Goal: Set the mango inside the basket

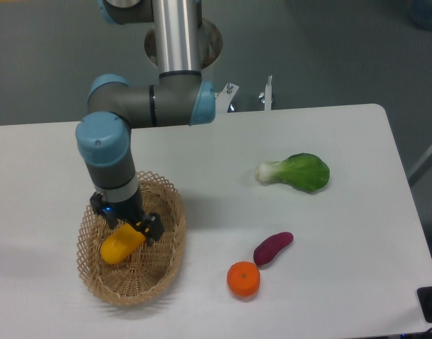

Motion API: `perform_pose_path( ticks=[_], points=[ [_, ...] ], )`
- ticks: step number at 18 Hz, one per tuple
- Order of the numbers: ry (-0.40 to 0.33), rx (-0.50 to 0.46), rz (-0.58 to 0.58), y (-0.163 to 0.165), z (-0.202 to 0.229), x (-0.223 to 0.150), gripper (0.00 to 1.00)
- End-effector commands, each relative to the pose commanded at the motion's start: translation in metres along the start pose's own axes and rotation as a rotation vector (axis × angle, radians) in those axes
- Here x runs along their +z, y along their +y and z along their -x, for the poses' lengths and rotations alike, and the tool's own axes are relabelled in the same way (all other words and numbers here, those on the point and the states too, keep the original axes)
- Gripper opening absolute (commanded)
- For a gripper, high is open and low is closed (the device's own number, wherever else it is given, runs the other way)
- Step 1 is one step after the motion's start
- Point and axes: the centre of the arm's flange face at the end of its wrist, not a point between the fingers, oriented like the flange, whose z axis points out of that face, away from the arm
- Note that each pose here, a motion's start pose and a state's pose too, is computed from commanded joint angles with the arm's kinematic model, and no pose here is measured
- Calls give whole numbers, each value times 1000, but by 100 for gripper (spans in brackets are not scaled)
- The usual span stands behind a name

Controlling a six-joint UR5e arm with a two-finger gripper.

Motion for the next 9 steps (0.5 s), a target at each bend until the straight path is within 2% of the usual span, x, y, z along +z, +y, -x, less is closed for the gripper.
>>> perform_pose_path(
  ticks=[2, 6, 9],
  points=[
    [-39, -41, -35, -1, 39, -23, 100],
    [-87, -58, -80, 6, 108, -56, 100],
    [-83, -7, -55, 23, 146, -62, 100]
  ],
)
